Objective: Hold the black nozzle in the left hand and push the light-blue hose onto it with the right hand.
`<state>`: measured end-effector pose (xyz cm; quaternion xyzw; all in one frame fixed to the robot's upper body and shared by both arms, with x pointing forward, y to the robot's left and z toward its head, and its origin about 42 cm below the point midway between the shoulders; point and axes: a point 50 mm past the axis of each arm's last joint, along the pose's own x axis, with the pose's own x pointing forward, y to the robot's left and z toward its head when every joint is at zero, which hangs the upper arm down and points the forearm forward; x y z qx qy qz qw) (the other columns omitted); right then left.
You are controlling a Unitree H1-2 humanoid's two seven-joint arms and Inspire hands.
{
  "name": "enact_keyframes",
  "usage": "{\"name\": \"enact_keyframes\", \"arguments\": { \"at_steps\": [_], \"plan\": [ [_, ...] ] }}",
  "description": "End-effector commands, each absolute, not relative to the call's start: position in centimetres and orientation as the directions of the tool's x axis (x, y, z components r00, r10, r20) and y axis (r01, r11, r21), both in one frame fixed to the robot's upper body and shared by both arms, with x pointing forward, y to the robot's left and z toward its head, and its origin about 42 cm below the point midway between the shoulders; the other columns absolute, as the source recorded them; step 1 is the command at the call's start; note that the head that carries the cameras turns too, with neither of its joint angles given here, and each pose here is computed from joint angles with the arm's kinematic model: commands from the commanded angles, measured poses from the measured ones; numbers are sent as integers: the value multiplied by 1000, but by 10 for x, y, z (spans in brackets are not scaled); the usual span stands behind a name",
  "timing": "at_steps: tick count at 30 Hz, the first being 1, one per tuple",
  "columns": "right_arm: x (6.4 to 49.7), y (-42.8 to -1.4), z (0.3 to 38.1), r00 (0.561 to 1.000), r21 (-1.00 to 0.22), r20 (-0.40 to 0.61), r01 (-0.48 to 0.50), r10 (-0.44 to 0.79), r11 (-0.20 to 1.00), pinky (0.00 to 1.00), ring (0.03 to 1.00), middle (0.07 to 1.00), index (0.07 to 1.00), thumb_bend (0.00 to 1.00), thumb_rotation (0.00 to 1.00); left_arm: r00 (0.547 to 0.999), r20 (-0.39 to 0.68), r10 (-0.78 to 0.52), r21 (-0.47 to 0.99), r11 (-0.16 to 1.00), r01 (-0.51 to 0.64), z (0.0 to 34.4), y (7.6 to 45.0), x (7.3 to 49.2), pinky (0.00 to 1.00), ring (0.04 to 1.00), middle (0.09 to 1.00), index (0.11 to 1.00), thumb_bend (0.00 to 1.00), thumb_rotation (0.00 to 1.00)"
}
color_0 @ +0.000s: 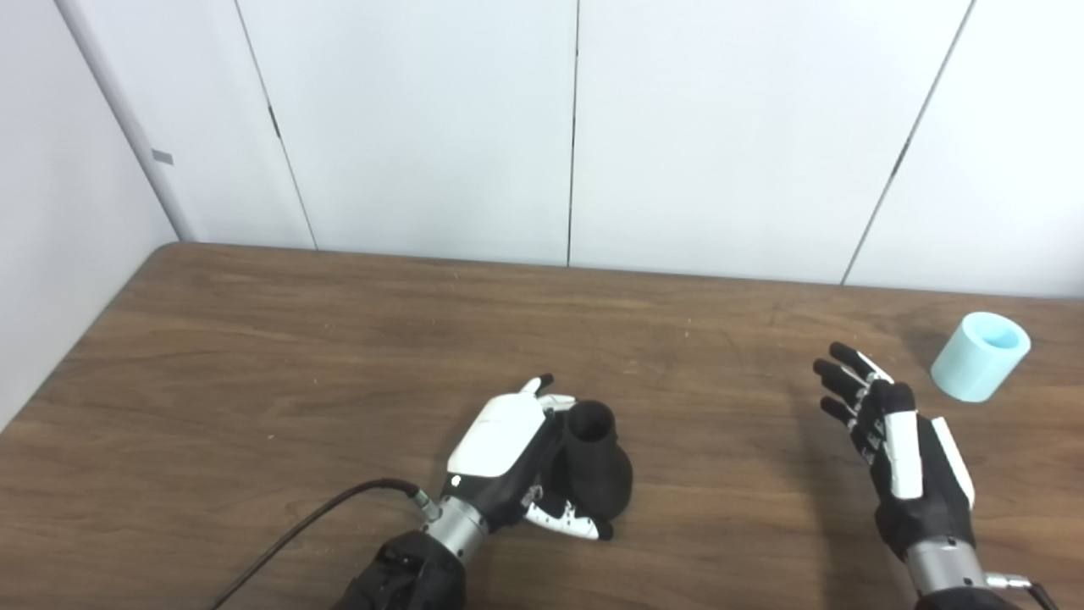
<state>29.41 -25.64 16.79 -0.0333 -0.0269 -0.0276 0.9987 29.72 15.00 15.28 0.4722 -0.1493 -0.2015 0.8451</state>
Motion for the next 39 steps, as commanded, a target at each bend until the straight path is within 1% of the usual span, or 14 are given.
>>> {"name": "enact_keyframes", "arguments": {
  "at_steps": [1, 8, 20, 24, 32, 35, 39],
  "plan": [
    [297, -255, 187, 990, -79, 136, 57, -46, 995, 863, 899, 829, 861, 591, 1000, 833, -97, -544, 865, 367, 341, 126, 146, 283, 1000, 818, 494, 484, 523, 0],
    [298, -255, 190, 988, -83, 146, 63, -50, 995, 863, 899, 822, 854, 583, 1000, 811, -113, -575, 866, 342, 364, 122, 138, 283, 1000, 822, 478, 492, 523, 0],
    [296, -254, 195, 985, -82, 161, 76, -62, 994, 856, 889, 819, 845, 580, 1000, 792, -147, -593, 851, 332, 407, 112, 123, 284, 1000, 798, 448, 505, 522, 0],
    [294, -254, 200, 983, -76, 169, 84, -70, 994, 848, 884, 819, 842, 581, 1000, 785, -151, -601, 847, 331, 416, 112, 121, 283, 1000, 795, 456, 502, 523, 0],
    [292, -264, 219, 975, -67, 193, 124, -109, 990, 833, 883, 813, 840, 586, 1000, 764, -140, -630, 842, 331, 427, 109, 125, 284, 1000, 783, 459, 502, 523, 0],
    [296, -271, 231, 970, -87, 206, 151, -130, 985, 821, 879, 807, 840, 583, 1000, 759, -136, -637, 839, 334, 430, 109, 128, 284, 1000, 782, 465, 500, 523, 0],
    [301, -281, 245, 960, -127, 232, 188, -155, 974, 829, 877, 808, 840, 551, 989, 756, -136, -641, 837, 334, 434, 108, 131, 284, 1000, 781, 480, 492, 523, 0]
  ]
}}
